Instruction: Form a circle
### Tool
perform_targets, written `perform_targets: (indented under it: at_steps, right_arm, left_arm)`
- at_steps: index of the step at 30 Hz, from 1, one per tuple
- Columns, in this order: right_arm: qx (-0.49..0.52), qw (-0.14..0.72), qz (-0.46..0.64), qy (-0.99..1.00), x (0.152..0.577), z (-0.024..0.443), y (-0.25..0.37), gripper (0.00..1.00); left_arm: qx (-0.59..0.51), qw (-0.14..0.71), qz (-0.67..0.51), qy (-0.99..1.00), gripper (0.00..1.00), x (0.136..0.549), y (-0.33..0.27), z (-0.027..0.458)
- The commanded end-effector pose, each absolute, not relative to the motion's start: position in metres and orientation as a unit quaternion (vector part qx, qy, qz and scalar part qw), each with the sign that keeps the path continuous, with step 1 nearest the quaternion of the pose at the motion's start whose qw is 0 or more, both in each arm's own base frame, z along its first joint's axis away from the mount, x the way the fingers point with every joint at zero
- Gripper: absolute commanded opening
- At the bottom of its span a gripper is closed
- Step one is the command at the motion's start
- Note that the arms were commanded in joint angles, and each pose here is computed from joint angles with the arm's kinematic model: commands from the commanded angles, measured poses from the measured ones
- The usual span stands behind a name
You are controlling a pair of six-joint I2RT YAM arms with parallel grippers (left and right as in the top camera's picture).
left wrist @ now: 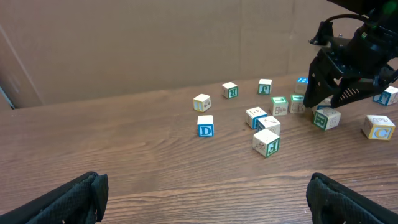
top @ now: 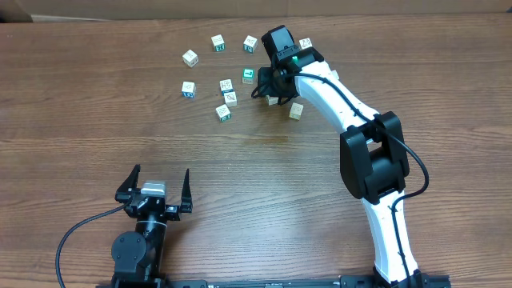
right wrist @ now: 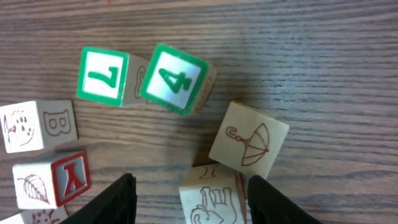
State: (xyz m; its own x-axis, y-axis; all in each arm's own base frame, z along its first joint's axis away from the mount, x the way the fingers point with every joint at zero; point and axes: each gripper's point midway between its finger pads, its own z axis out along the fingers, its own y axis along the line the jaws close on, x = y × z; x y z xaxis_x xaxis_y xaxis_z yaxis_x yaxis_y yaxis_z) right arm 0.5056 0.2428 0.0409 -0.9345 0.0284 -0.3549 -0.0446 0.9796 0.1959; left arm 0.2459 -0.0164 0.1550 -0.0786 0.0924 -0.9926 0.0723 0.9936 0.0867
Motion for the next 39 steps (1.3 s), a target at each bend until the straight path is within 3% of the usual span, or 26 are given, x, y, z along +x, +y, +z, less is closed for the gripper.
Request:
perform_targets:
  at_steps: [1,11,39]
  right_arm:
    - [0.003,0.191,0.079,0.978,0.510,0.036,0.236,0.55]
    - [0.067,0.180,0.087,0.977,0.507,0.035,0.234,0.50]
    - [0.027,0.155,0.084,0.984,0.478,0.030,0.267,0.52]
  left_arm:
    - [0.062,0.679,0.019,0.731,1.00,0.246,-0.014,0.156]
    - [0.062,0.679,0.019,0.731,1.00,0.246,-0.014,0.156]
    - [0.062,0.679,0.019,0.731,0.99,0.246,-0.014,0.156]
